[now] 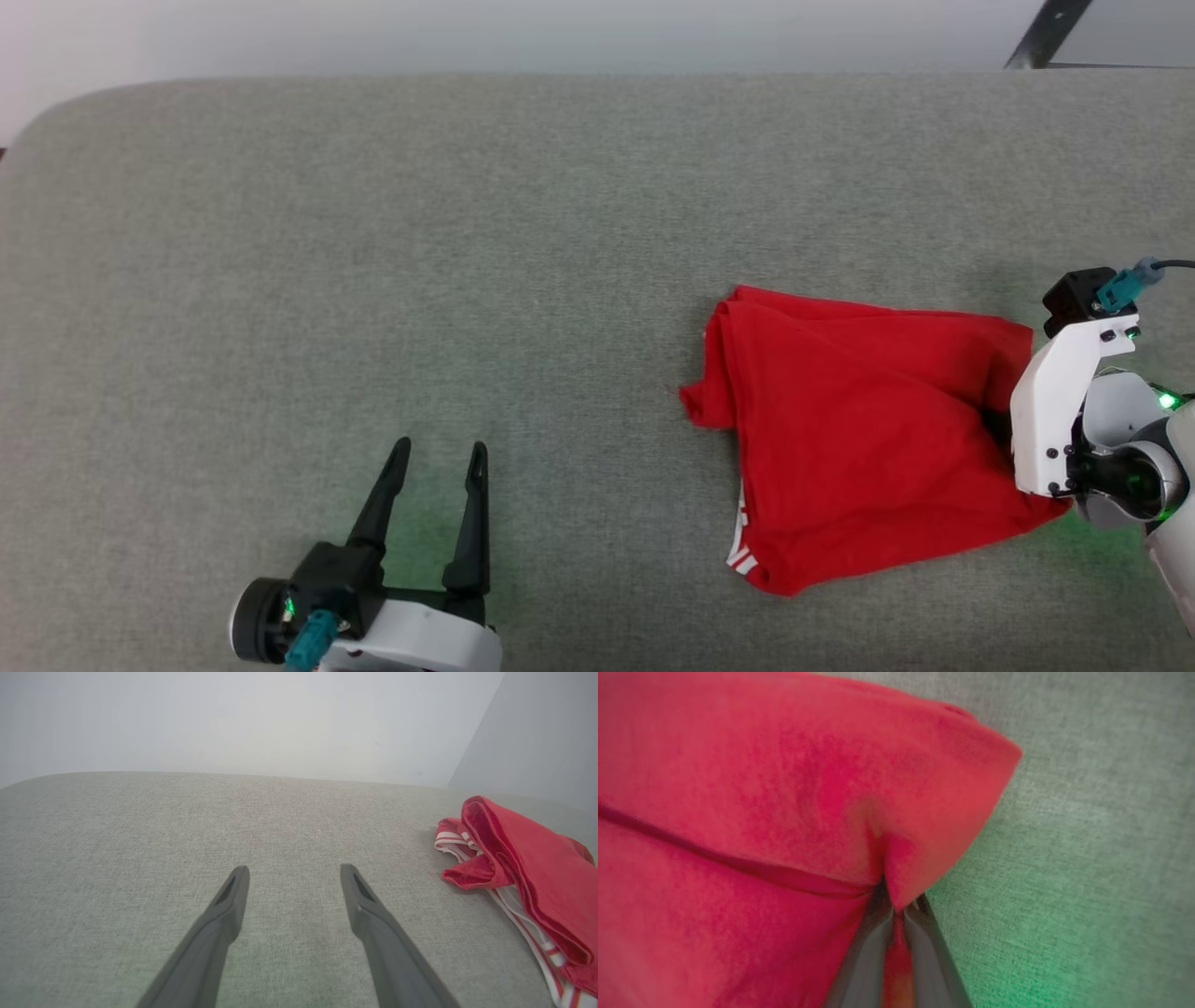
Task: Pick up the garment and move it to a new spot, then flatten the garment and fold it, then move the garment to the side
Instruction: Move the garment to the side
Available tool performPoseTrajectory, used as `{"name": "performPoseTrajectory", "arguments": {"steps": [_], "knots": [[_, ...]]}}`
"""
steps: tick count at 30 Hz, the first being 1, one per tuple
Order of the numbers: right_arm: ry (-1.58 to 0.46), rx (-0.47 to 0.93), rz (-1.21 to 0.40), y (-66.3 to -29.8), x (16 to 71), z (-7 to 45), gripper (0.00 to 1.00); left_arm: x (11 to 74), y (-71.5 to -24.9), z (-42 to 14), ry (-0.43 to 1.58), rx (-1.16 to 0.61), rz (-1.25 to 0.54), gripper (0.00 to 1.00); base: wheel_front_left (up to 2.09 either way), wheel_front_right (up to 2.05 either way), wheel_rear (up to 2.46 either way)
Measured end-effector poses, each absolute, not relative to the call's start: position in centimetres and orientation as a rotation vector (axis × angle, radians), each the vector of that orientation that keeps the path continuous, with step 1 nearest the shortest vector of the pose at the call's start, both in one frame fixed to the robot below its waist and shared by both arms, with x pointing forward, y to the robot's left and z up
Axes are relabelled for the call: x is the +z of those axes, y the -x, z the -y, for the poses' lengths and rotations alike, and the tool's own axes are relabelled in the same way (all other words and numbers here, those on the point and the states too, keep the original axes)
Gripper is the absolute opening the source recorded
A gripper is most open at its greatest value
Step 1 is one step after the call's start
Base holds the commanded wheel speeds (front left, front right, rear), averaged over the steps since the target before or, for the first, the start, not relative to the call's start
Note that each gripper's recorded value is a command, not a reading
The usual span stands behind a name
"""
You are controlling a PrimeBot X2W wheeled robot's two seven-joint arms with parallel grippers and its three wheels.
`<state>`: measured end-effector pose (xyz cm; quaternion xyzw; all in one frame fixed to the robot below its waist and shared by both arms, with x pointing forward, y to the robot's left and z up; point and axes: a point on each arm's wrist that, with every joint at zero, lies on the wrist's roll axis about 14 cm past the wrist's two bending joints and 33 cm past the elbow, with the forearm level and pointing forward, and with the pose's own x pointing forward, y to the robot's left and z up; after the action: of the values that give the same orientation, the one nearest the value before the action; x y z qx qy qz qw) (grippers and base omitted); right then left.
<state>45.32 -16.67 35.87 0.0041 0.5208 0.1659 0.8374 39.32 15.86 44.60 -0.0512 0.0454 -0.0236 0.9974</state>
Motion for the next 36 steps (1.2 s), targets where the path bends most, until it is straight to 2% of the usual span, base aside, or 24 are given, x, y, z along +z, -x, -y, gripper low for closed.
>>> {"name": "performPoseTrajectory", "arguments": {"steps": [10,16,24,36], "knots": [[-0.127,0.306,-0.934,-45.5,38.2,18.6,0.0,45.6,-40.2,-13.9,0.112,-0.107,-0.057,1.0,0.0,0.0,0.0],[-0.108,0.117,-0.876,-44.3,40.1,27.4,0.0,46.3,-41.5,-12.0,0.114,-0.167,-0.026,1.0,0.0,0.0,0.0],[-0.081,-0.079,-0.794,-43.6,43.3,35.5,0.0,46.2,-42.7,-10.6,0.091,-0.229,-0.015,1.0,0.0,0.0,0.0],[0.052,-0.265,-0.695,-47.4,46.4,42.2,0.0,45.9,-44.0,-11.0,0.043,-0.245,0.0,1.0,0.0,0.0,0.0]]}}
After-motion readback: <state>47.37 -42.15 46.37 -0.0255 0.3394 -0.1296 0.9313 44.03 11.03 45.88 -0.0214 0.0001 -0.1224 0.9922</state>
